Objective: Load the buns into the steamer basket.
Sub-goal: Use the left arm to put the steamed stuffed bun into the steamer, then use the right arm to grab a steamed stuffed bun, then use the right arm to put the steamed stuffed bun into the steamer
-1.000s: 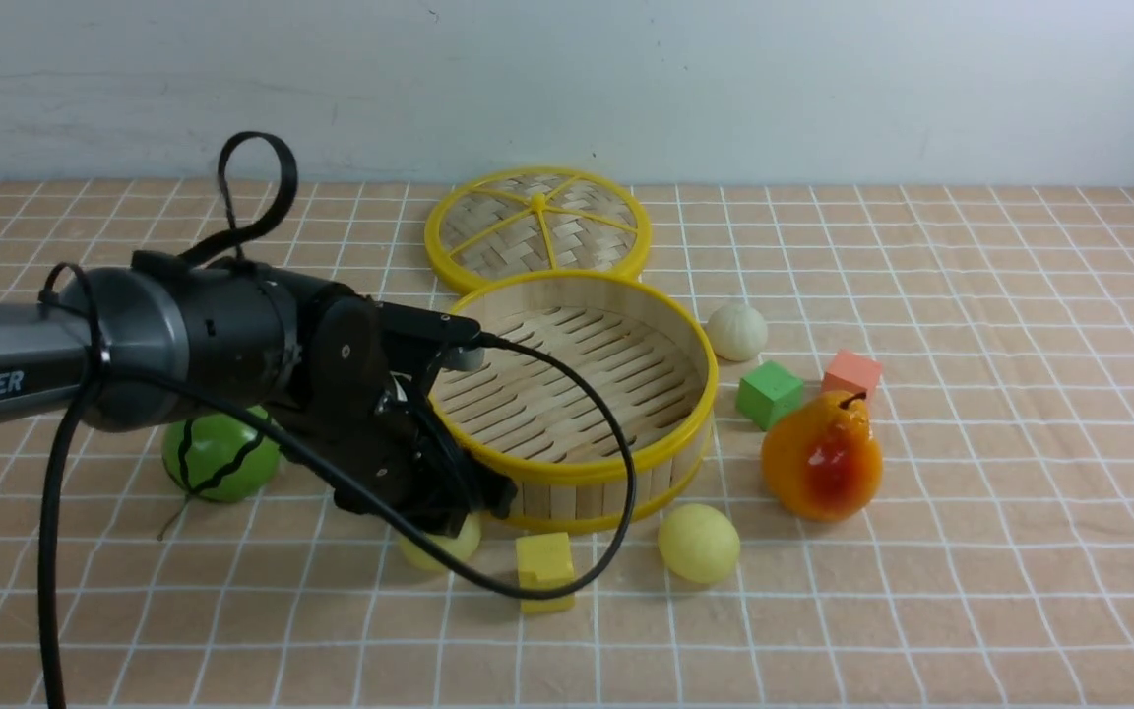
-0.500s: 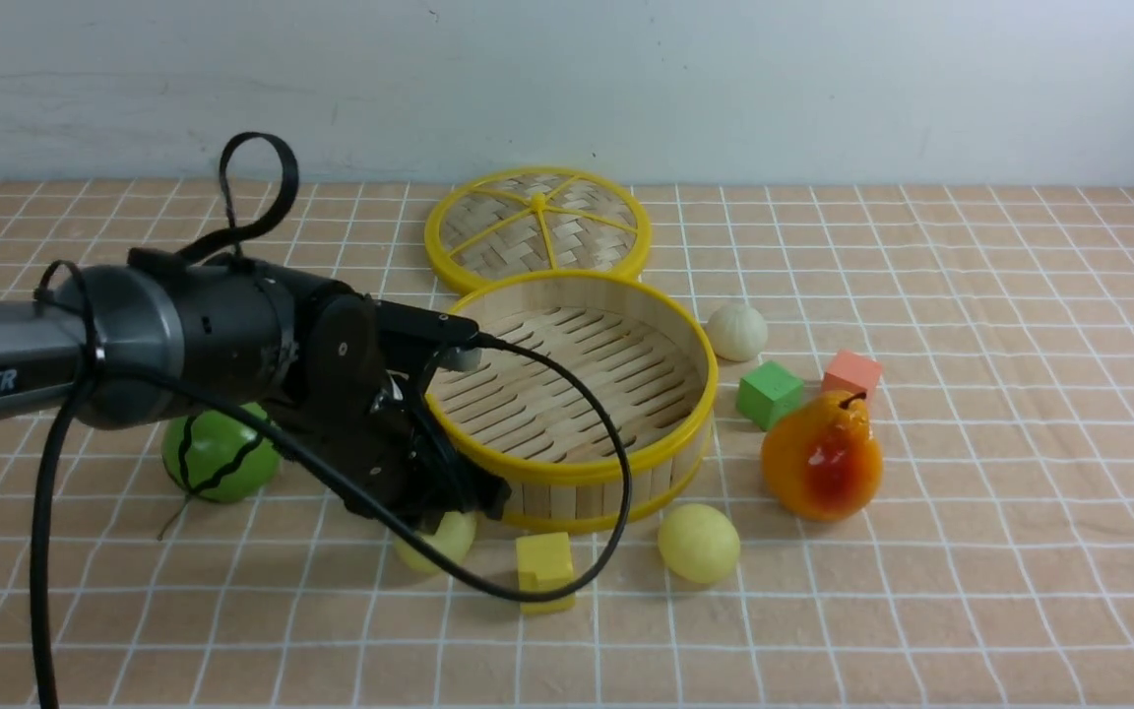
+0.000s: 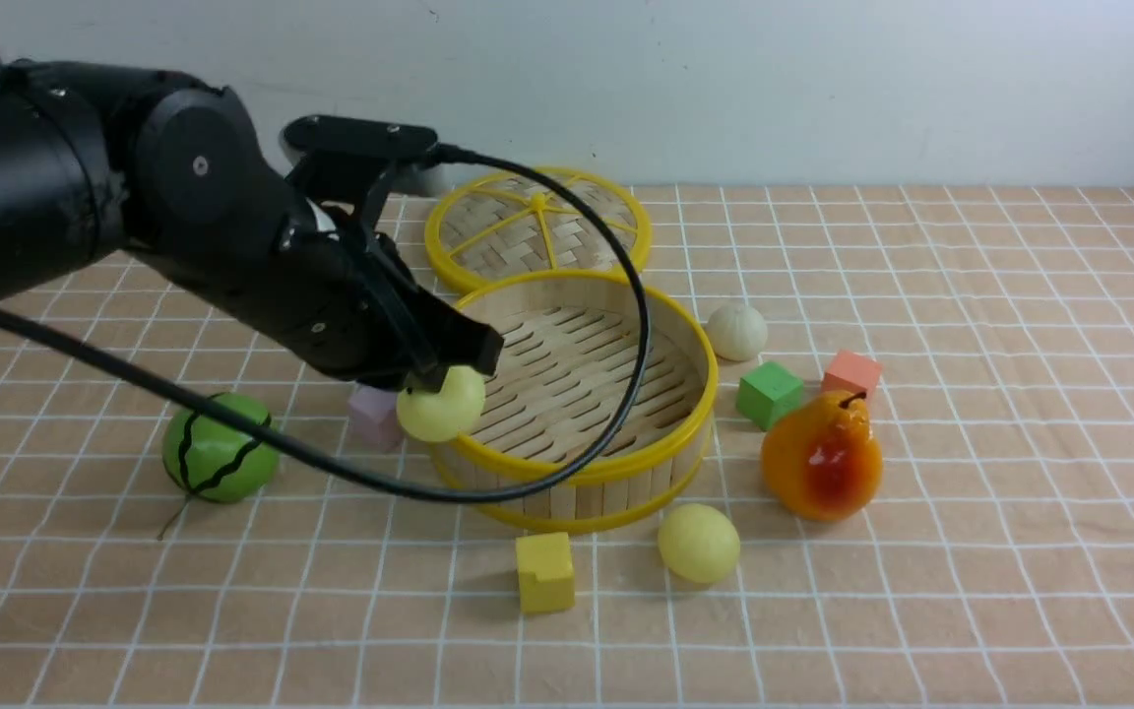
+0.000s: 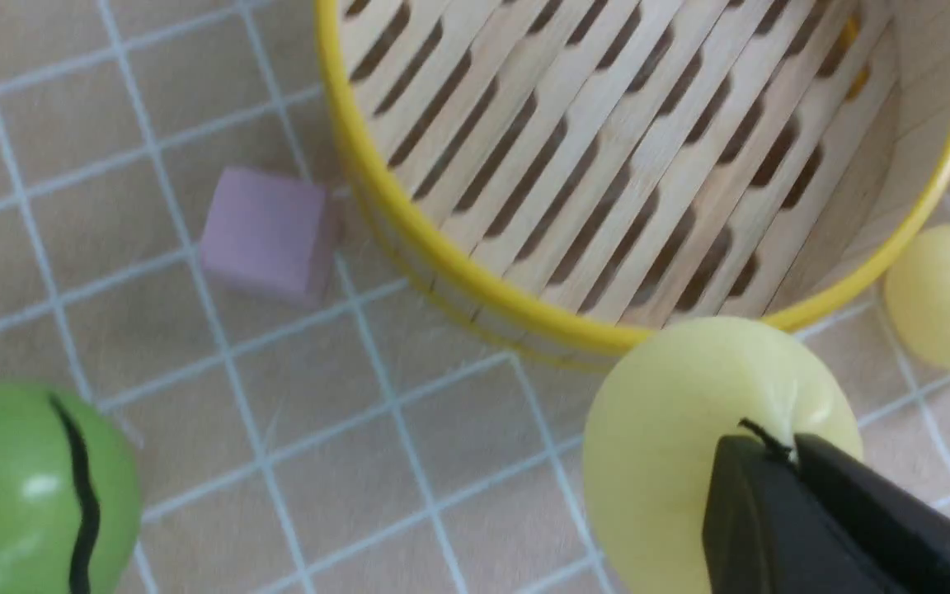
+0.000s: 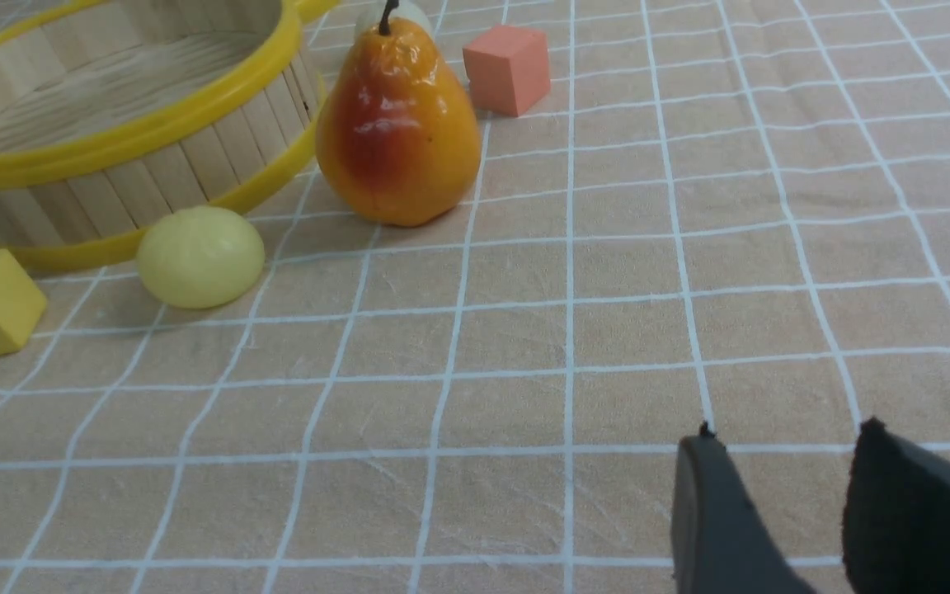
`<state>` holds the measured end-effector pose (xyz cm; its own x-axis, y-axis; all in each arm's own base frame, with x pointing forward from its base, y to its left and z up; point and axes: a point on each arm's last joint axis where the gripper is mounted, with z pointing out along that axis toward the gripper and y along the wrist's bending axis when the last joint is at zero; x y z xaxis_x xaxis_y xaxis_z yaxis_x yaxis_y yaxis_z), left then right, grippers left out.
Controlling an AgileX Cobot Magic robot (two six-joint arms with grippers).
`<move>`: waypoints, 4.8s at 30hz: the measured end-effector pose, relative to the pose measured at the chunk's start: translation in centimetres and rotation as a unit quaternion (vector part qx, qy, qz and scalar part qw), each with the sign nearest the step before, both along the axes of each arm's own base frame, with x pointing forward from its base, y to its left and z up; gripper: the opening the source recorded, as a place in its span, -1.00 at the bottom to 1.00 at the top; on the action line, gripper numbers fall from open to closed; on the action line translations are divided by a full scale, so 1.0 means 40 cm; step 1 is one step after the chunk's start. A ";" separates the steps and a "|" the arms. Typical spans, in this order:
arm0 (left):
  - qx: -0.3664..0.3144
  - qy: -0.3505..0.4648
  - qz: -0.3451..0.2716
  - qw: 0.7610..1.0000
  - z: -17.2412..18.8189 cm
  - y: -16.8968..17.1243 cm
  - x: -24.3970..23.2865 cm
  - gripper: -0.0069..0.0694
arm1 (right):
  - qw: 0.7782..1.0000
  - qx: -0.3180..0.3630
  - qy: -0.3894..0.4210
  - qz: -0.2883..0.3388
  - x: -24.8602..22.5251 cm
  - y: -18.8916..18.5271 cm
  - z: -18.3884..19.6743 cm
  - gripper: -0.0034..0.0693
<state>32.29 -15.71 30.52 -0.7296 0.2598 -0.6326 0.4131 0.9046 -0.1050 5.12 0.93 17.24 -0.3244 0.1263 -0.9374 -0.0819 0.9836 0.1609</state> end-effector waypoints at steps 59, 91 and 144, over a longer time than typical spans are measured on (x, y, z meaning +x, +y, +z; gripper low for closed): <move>-0.227 -0.251 0.058 0.939 -0.110 0.286 -0.620 -0.85 | 0.962 0.270 -0.042 -0.001 0.016 0.025 0.183 -0.48; -0.225 -0.248 0.065 0.940 -0.113 0.282 -0.606 -0.85 | 0.866 -0.103 0.408 0.270 0.675 0.484 0.138 -0.25; -0.227 -0.246 0.066 0.940 -0.114 0.282 -0.606 -0.81 | 0.919 -0.122 0.280 0.250 0.874 0.556 0.120 -0.77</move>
<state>8.04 -4.43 25.95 -0.3263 -0.1895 -0.9261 0.4005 0.8597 -0.3170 40.07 23.17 22.04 -0.7248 -0.3616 -0.5864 -0.5051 0.8578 0.0954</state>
